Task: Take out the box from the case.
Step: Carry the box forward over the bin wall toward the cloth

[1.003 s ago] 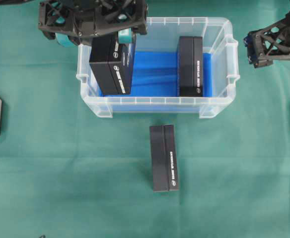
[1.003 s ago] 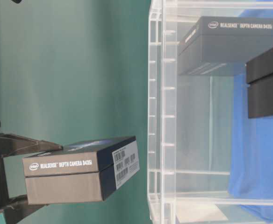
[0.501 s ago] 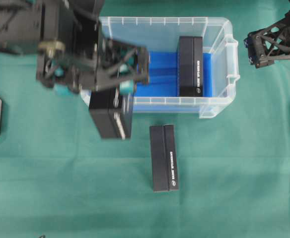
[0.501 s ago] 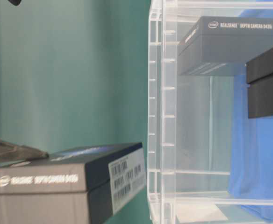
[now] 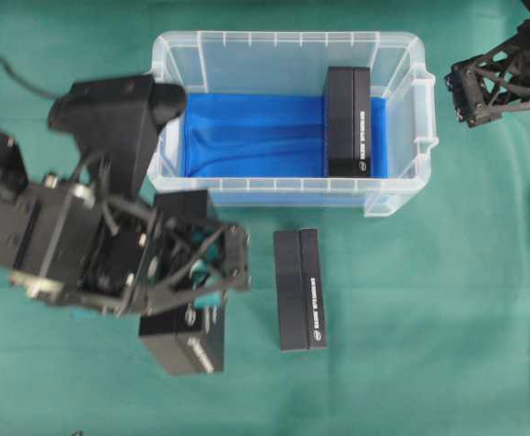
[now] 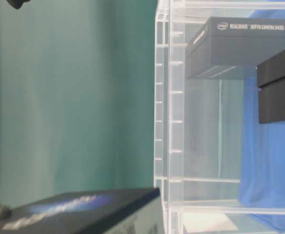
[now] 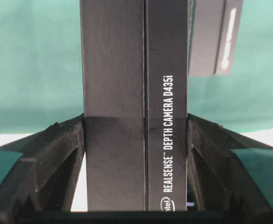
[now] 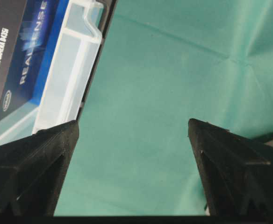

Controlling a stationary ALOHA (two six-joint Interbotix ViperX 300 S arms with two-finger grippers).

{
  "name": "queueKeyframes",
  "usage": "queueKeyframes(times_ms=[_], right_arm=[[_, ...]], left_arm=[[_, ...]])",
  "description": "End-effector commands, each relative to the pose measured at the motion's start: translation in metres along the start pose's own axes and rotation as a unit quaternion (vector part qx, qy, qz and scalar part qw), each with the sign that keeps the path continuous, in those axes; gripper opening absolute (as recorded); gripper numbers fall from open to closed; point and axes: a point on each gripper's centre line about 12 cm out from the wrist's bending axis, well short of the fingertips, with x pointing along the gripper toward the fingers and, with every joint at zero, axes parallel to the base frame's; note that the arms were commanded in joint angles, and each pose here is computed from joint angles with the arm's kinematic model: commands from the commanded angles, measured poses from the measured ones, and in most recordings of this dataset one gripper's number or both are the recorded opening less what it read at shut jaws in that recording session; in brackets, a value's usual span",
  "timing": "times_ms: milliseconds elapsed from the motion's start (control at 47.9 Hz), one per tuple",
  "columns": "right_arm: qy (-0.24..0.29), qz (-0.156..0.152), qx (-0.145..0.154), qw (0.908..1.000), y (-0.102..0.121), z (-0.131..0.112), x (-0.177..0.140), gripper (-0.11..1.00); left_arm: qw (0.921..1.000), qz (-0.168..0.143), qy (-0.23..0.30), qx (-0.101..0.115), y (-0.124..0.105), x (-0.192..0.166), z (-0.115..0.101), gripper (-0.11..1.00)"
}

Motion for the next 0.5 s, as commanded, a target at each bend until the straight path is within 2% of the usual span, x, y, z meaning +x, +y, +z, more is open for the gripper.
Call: queueKeyframes(times_ms=[0, 125, 481], right_arm=[[-0.009, 0.005, 0.000, 0.9999, 0.001, 0.003, -0.003, 0.92], [-0.010, 0.005, -0.004, 0.9999, 0.001, 0.003, -0.003, 0.92], [-0.010, 0.004, -0.008, 0.9999, 0.000, 0.004, -0.003, 0.92]], left_arm=[[0.9997, -0.025, 0.007, -0.002, 0.002, -0.018, 0.000, 0.61], [0.9998, -0.020, 0.004, -0.001, 0.003, -0.016, 0.000, 0.61], [0.9997, 0.021, -0.016, -0.001, 0.017, 0.004, 0.007, 0.61]])
